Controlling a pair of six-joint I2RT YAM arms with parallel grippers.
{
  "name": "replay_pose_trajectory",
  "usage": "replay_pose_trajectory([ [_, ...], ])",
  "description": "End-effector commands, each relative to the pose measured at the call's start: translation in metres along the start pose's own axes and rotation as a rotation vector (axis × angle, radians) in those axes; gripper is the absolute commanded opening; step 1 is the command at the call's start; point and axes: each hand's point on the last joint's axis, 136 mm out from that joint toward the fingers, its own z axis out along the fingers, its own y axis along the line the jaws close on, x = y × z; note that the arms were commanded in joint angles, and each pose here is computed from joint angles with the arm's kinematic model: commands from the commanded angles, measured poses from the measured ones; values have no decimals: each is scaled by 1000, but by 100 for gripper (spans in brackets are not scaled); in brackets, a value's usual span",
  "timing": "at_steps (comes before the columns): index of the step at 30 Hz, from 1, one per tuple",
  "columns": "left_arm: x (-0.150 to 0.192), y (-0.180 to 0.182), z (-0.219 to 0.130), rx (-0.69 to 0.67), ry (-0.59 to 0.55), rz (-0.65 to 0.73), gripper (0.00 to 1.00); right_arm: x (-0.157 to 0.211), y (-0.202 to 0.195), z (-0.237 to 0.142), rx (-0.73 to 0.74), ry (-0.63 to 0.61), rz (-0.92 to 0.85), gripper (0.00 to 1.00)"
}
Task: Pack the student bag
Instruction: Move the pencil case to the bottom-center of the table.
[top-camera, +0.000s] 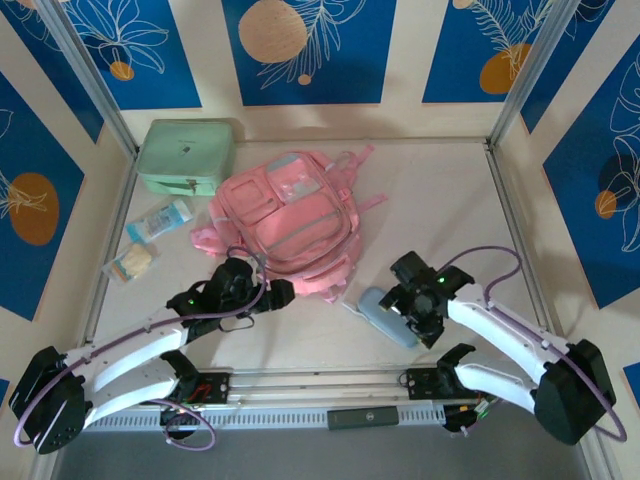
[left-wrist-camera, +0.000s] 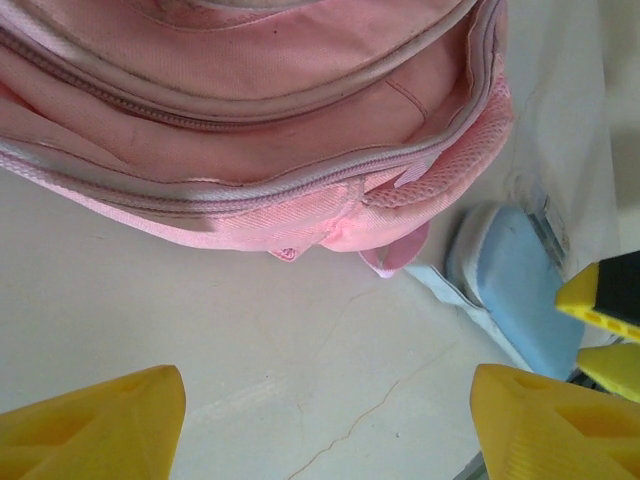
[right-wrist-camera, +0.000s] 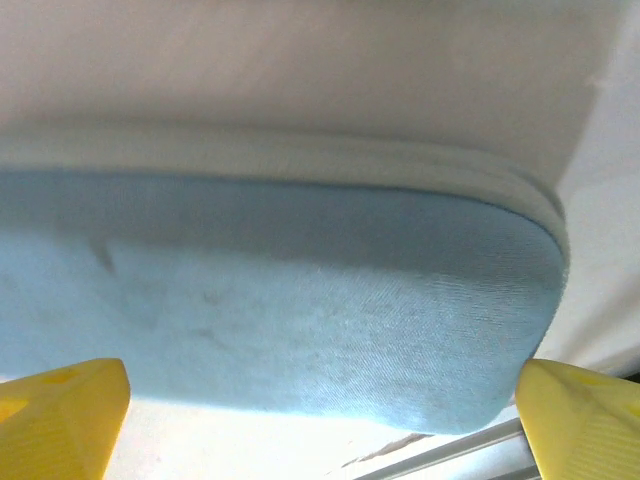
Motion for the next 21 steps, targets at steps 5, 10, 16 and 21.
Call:
replay_pose_trajectory([
  [5,12,-36,23,49,37,9,75,23,37,-12,-63,71,-127,99],
  [10,21,-73,53,105,56,17,71,16,40,-11,-248,198,-248,99],
  [16,35,-113,92,136,109,39,63,-18,40,-24,-333,158,-343,99],
  [21,43,-128,116,125,117,31,58,-43,37,-8,-324,156,-289,99],
])
